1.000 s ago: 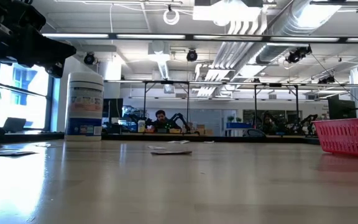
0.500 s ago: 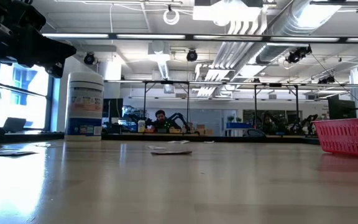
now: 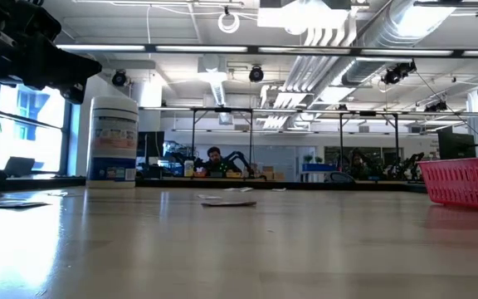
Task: Pick & Place First Aid Supplies
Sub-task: Put the orange ointment pack into the bottom red basket
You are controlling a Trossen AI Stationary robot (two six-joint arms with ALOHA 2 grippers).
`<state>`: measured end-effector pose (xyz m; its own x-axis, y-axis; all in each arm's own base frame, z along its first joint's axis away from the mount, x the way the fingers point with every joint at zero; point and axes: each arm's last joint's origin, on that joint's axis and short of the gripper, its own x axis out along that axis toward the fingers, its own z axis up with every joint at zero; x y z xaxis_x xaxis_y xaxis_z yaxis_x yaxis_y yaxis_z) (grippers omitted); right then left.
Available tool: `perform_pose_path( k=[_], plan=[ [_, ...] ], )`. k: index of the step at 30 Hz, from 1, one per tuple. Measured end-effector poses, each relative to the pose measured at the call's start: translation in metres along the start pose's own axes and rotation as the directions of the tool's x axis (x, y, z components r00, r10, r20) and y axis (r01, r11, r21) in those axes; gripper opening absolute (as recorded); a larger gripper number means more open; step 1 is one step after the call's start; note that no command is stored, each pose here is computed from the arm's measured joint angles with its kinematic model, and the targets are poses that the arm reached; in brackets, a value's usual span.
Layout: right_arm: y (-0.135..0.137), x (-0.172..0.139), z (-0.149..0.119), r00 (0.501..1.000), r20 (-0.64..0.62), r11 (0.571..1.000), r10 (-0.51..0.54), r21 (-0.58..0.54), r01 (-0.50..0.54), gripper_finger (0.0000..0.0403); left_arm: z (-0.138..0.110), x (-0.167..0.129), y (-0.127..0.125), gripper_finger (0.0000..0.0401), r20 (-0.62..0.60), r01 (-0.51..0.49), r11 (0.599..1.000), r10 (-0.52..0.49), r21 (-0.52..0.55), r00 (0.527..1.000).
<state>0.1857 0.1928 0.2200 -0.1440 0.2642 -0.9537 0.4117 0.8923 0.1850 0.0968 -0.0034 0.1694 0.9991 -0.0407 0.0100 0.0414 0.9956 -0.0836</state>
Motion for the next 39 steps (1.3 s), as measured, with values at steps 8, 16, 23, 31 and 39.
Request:
perform_pose_path(
  k=[8, 16, 23, 31, 39],
  plan=[
    [0.001, -0.056, 0.069, 0.860, 0.501, 0.959, 0.093, -0.276, 0.057, 0.0080, 0.000, 0.000, 0.000, 0.0000, 0.000, 0.000, 1.000, 0.000, 0.000, 1.000],
    [-0.030, -0.040, 0.166, 0.650, 0.741, 0.858, 0.166, -0.434, 0.276, 0.0107, 0.000, 0.000, 0.000, 0.0000, 0.000, 0.000, 1.000, 0.000, 0.000, 1.000],
    [-0.062, 0.004, 0.236, 0.695, 0.704, 0.807, 0.146, -0.491, 0.327, 0.0137, 0.000, 0.000, 0.000, 0.0000, 0.000, 0.000, 1.000, 0.000, 0.000, 1.000],
    [-0.084, 0.013, 0.256, 0.741, 0.646, 0.783, 0.185, -0.552, 0.287, 0.0123, 0.000, 0.000, 0.000, 0.0000, 0.000, 0.000, 1.000, 0.000, 0.000, 1.000],
    [-0.084, 0.013, 0.257, 0.732, 0.655, 0.747, 0.188, -0.579, 0.327, 0.0101, 0.000, 0.000, 0.000, 0.0000, 0.000, 0.000, 1.000, 0.000, 0.000, 1.000]
  ],
)
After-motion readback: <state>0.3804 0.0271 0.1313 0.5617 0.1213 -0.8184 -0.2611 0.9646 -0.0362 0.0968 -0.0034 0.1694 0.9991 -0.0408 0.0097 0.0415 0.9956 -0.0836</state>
